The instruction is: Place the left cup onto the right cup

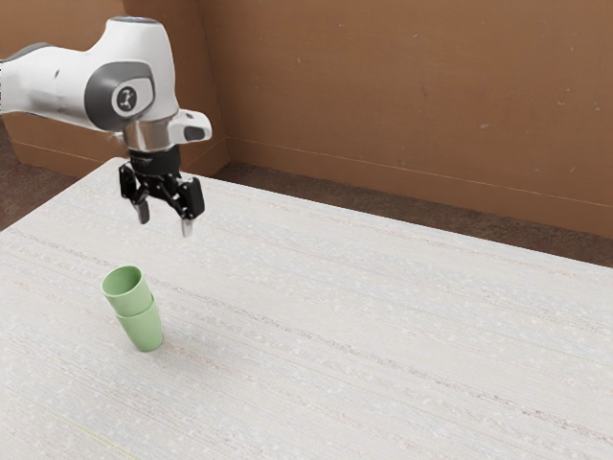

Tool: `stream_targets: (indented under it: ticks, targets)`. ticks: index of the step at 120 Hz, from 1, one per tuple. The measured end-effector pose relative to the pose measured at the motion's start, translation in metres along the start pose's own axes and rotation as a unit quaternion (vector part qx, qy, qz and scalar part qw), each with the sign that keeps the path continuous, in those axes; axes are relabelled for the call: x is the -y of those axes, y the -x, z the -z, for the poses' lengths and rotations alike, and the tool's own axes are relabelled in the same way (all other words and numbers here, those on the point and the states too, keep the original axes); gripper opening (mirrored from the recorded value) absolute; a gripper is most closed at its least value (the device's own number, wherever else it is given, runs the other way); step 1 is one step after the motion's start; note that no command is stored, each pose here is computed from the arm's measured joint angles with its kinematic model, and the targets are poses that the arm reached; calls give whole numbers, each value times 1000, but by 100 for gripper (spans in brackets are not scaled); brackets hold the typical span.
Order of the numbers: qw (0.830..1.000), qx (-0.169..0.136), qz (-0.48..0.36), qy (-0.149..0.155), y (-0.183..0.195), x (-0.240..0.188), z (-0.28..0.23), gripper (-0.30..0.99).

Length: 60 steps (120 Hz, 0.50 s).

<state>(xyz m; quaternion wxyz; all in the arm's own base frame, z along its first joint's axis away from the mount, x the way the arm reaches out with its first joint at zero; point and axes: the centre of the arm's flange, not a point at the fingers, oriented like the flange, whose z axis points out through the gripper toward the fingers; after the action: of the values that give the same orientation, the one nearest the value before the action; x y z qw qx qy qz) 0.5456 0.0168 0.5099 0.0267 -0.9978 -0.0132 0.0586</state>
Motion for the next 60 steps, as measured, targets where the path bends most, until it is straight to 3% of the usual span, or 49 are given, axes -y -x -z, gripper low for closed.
stream_targets:
  ticks: [60]
  targets:
    - [998, -3, -55, -5, -7, -28, 15, 69]
